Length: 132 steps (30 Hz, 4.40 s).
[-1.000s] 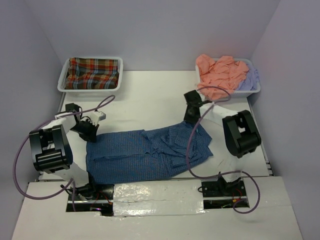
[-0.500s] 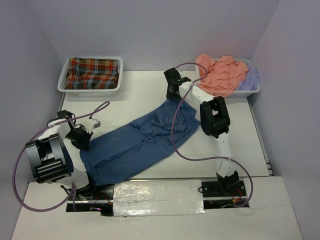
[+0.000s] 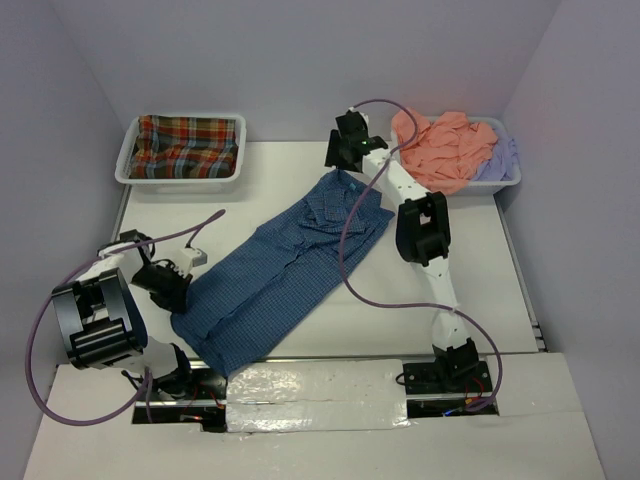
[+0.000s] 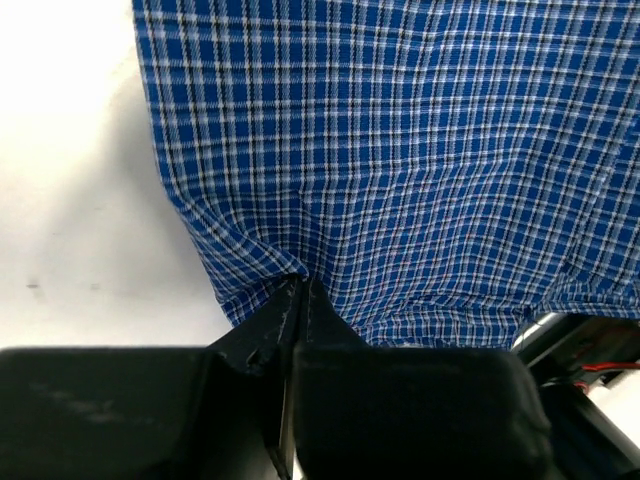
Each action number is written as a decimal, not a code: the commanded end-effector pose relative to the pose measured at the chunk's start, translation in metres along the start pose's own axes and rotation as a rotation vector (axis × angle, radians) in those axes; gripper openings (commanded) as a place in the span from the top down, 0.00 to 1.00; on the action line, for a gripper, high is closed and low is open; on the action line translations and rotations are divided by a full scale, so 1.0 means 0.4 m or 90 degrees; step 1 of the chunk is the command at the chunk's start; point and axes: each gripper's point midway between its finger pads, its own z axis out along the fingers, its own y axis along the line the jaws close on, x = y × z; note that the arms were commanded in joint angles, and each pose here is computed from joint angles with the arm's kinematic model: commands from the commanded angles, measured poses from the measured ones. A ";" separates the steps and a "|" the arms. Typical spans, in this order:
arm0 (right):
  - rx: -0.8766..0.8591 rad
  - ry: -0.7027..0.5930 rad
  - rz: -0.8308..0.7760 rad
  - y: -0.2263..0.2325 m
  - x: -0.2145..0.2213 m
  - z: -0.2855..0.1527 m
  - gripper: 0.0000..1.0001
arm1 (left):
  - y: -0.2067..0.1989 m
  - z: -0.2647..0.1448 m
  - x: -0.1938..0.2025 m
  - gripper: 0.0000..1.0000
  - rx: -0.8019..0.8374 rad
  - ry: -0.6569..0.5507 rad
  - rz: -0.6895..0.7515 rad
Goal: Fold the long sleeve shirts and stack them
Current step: Fold the shirt
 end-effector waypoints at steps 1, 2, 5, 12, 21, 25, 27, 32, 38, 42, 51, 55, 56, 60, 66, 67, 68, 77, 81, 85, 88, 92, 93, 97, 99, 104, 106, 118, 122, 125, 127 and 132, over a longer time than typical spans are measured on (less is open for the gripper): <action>-0.061 -0.106 -0.016 0.066 -0.173 -0.115 0.31 | -0.054 0.005 0.009 0.90 0.051 -0.010 0.014; -0.059 -0.113 -0.021 0.064 -0.182 -0.130 0.28 | -0.064 0.002 0.012 0.89 0.059 -0.008 0.016; -0.036 -0.113 -0.034 0.036 -0.175 -0.190 0.22 | -0.072 -0.016 0.004 0.81 0.057 -0.017 0.028; -0.019 -0.094 0.013 -0.022 -0.081 -0.391 0.22 | -0.059 -0.062 -0.035 0.60 0.024 -0.044 0.049; 0.014 -0.044 0.184 -0.181 0.201 -0.464 0.48 | 0.011 -0.079 -0.091 0.56 -0.036 -0.085 0.022; 0.035 0.011 0.237 -0.247 0.277 -0.403 0.43 | 0.007 -0.065 -0.121 0.53 0.006 -0.114 0.010; 0.068 0.037 0.234 -0.272 0.307 -0.362 0.40 | 0.010 -0.051 -0.126 0.53 0.022 -0.118 -0.008; 0.121 0.097 0.215 -0.286 0.338 -0.256 0.39 | 0.023 -0.013 -0.105 0.48 0.030 -0.098 -0.020; 0.109 0.128 0.204 -0.270 0.370 -0.203 0.57 | -0.036 0.024 -0.090 0.46 0.090 -0.090 0.015; 0.106 0.120 0.166 -0.240 0.327 -0.189 0.80 | -0.096 0.052 -0.096 0.53 0.147 -0.080 0.059; 0.072 0.107 0.076 -0.175 0.171 -0.063 0.81 | -0.210 0.104 -0.103 0.55 0.174 -0.011 0.211; 0.035 0.079 0.034 -0.130 0.073 -0.002 0.77 | -0.266 0.109 -0.122 0.53 0.169 -0.009 0.307; 0.014 0.043 0.029 -0.102 0.011 -0.005 0.75 | -0.276 0.109 -0.131 0.52 0.167 -0.013 0.319; -0.013 -0.003 0.021 -0.100 -0.041 0.034 0.68 | -0.346 0.130 -0.159 0.51 0.178 -0.008 0.395; -0.047 -0.030 0.021 -0.097 -0.109 -0.022 0.39 | -0.399 0.139 -0.182 0.44 0.157 -0.017 0.450; -0.045 -0.022 0.014 -0.099 -0.097 -0.028 0.34 | -0.402 0.133 -0.192 0.43 0.149 -0.022 0.448; -0.051 -0.034 0.000 -0.092 -0.118 -0.059 0.32 | -0.402 0.121 -0.205 0.42 0.136 -0.033 0.449; -0.015 -0.048 -0.064 -0.055 -0.101 -0.246 0.28 | -0.434 -0.031 -0.319 0.12 0.082 -0.109 0.449; -0.023 -0.019 -0.008 -0.069 -0.014 -0.373 0.27 | -0.425 -0.119 -0.367 0.08 0.006 -0.156 0.471; -0.078 0.007 0.004 -0.037 0.143 -0.485 0.24 | -0.385 -0.209 -0.382 0.08 -0.119 -0.186 0.554; -0.126 0.052 -0.008 0.003 0.311 -0.563 0.21 | -0.335 -0.225 -0.339 0.09 -0.211 -0.147 0.733; -0.175 0.132 -0.024 0.034 0.543 -0.640 0.20 | -0.292 -0.123 -0.248 0.15 -0.188 -0.018 1.004; -0.183 0.136 -0.009 0.041 0.564 -0.669 0.21 | -0.294 -0.101 -0.223 0.14 -0.164 0.003 1.069; -0.201 0.185 -0.014 0.043 0.707 -0.754 0.23 | -0.319 -0.018 -0.177 0.06 -0.144 -0.015 1.297; -0.188 0.207 -0.006 0.018 0.769 -0.789 0.23 | -0.344 0.037 -0.149 0.09 -0.122 -0.057 1.362; -0.185 0.235 0.043 -0.029 0.867 -0.824 0.25 | -0.374 0.108 -0.090 0.31 -0.045 -0.106 1.348; -0.187 0.246 0.066 -0.040 0.904 -0.836 0.26 | -0.392 0.111 -0.074 0.32 -0.009 -0.123 1.328; -0.170 0.320 0.058 -0.002 1.014 -0.803 0.26 | -0.429 0.127 -0.075 0.46 0.095 -0.113 1.245; -0.172 0.324 0.066 0.007 1.022 -0.795 0.29 | -0.437 0.137 -0.069 0.65 0.113 -0.099 1.233; -0.173 0.329 0.064 0.009 1.028 -0.793 0.45 | -0.457 0.139 -0.069 0.87 0.127 -0.118 1.232; -0.165 0.330 0.061 0.002 1.028 -0.793 0.59 | -0.476 0.138 -0.069 1.00 0.140 -0.135 1.211; -0.155 0.326 0.058 -0.040 1.020 -0.815 0.89 | -0.533 0.107 -0.116 1.00 0.157 -0.202 1.094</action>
